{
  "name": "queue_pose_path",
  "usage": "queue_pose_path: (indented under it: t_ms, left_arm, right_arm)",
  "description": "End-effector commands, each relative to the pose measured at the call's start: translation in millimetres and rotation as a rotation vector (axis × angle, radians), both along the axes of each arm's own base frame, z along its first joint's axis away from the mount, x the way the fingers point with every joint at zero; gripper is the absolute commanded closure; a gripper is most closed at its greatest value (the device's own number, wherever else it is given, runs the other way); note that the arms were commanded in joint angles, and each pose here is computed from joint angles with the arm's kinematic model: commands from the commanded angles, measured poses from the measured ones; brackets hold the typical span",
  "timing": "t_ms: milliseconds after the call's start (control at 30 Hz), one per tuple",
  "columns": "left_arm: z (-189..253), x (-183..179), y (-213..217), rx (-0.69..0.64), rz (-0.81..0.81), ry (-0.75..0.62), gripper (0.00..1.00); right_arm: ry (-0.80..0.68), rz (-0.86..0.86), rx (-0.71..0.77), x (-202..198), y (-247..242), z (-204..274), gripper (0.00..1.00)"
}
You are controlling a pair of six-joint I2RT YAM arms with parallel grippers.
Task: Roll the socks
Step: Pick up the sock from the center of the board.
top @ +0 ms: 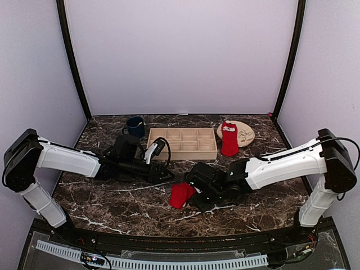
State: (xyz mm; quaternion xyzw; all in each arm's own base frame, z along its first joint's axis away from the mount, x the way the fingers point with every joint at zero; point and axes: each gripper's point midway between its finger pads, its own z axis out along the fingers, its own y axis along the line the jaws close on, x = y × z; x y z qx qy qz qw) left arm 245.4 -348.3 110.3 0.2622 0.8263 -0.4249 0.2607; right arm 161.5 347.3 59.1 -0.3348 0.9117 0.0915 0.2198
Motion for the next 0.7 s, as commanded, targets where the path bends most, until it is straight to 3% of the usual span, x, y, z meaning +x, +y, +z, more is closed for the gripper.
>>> queue_pose_path:
  t_ms: [0, 100, 300, 667]
  left_arm:
    - [6.5, -1.4, -2.3, -0.004, -0.013, -0.019, 0.47]
    - [3.9, -2.4, -0.6, 0.004, -0.011, -0.019, 0.47]
    - [0.7, -1.6, 3.0, 0.022, 0.005, -0.019, 0.47]
    - [5.3, -2.3, 3.9, 0.046, -0.007, -0.047, 0.47]
  right_arm:
    - [-0.068, 0.001, 0.012, 9.2, 10.4, 6.1, 0.71]
    - [-0.103, -0.009, 0.0, 14.5, 6.8, 12.4, 0.99]
    - [-0.14, 0.024, -0.035, 29.3, 6.7, 31.6, 1.0]
    - [-0.005, 0.223, -0.014, 43.9, 17.2, 87.4, 1.0]
